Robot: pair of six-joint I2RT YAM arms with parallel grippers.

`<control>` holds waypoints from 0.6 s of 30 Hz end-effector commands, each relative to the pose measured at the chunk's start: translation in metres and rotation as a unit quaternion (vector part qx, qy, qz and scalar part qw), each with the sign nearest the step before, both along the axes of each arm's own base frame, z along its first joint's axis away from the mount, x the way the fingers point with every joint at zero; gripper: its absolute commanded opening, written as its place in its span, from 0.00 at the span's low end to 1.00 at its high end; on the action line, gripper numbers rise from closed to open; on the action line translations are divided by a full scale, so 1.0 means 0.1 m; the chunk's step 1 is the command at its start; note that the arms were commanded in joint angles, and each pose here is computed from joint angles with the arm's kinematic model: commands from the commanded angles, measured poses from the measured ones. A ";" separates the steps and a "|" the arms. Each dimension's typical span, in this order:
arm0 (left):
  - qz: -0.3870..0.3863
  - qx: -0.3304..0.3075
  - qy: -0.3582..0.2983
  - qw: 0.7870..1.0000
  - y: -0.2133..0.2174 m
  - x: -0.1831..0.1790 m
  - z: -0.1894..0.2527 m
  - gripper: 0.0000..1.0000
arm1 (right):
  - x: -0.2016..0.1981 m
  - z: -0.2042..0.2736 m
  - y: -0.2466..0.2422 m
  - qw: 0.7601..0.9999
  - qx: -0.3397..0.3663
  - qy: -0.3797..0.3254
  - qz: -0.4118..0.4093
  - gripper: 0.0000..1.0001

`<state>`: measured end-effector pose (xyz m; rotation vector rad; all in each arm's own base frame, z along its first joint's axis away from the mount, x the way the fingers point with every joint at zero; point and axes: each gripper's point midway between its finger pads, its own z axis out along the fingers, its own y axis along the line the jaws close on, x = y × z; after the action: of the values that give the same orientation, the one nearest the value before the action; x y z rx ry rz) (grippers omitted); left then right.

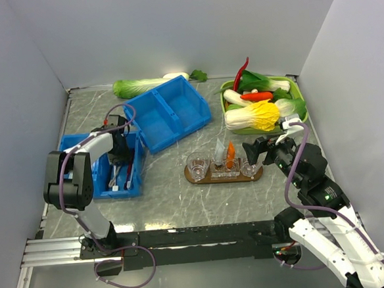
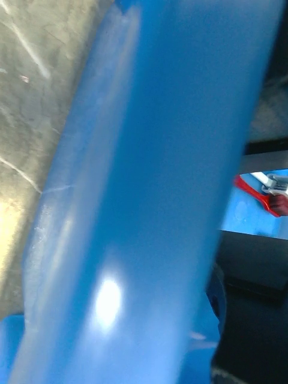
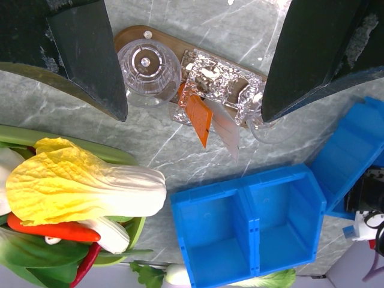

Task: Prepare toiletry sets of a toothbrush and toothpaste on the tray

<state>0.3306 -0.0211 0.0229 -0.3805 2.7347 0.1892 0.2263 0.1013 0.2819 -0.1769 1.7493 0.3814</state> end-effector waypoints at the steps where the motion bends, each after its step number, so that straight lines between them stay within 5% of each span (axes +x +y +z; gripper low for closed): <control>1: -0.006 0.007 -0.002 1.000 0.02 0.13 0.00 0.42 | 0.03 0.04 -0.03 1.000 0.009 -0.008 -0.013 1.00; 18: -0.028 -0.010 -0.026 0.999 -0.06 0.17 0.12 0.04 | 0.04 0.01 -0.05 1.000 0.007 -0.006 -0.019 1.00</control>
<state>0.3409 -0.0227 0.0234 -0.3214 2.7426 0.1834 0.2274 0.0987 0.2815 -0.1646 1.7502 0.3673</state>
